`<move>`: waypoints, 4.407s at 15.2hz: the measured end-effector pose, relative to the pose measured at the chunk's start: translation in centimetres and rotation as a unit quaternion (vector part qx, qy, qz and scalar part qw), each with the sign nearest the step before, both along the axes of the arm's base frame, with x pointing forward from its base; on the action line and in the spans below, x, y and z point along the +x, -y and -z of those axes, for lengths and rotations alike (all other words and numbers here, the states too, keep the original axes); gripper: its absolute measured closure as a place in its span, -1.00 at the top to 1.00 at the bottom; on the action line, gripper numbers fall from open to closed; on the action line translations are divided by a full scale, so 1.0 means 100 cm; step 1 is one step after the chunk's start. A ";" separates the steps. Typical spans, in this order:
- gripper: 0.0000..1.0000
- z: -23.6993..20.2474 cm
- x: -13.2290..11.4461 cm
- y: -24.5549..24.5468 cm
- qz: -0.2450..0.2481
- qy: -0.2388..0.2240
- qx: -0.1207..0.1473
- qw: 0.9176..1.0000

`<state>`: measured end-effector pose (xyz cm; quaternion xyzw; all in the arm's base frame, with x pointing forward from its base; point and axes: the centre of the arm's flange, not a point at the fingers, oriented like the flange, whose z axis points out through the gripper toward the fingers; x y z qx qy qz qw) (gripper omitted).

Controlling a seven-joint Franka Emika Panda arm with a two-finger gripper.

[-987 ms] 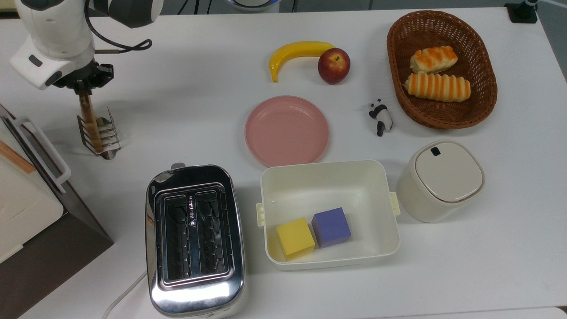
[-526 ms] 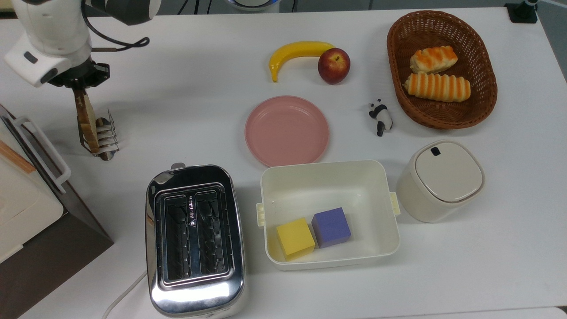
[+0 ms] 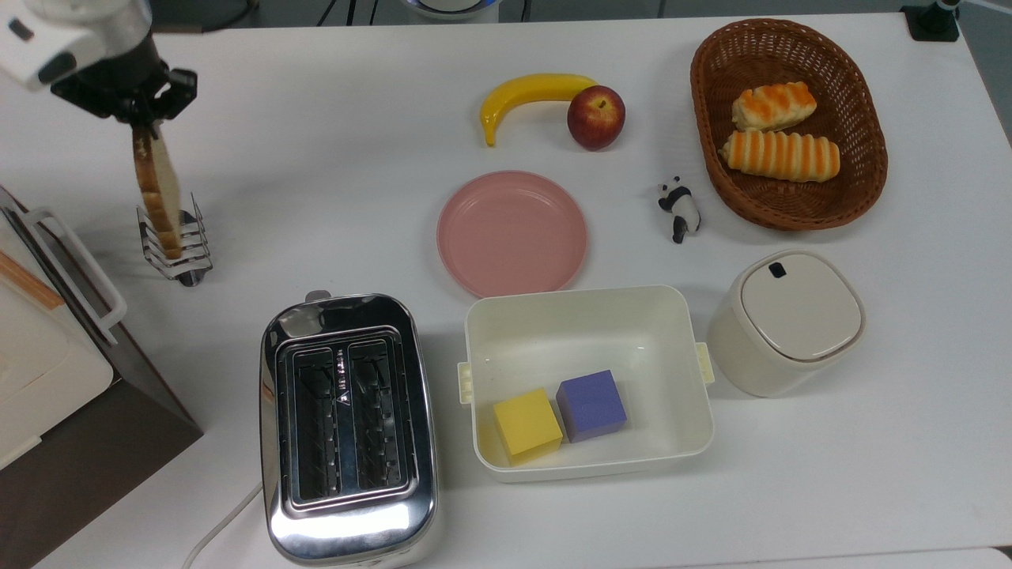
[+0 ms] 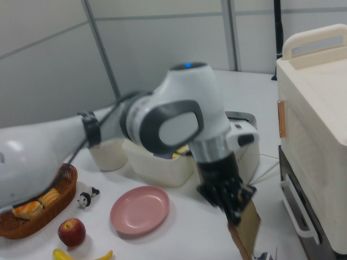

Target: Put the bread in the toaster

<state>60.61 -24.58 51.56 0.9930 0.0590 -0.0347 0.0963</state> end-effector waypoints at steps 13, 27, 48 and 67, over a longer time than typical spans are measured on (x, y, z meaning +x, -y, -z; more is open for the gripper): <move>-0.81 -0.110 0.013 -0.072 0.046 0.133 0.076 0.987; -0.81 -0.145 0.059 -0.157 0.058 0.287 0.114 0.949; -0.81 -0.037 0.115 -0.204 0.024 0.240 0.105 0.965; 0.60 -0.046 0.110 -0.204 0.023 0.231 0.099 0.968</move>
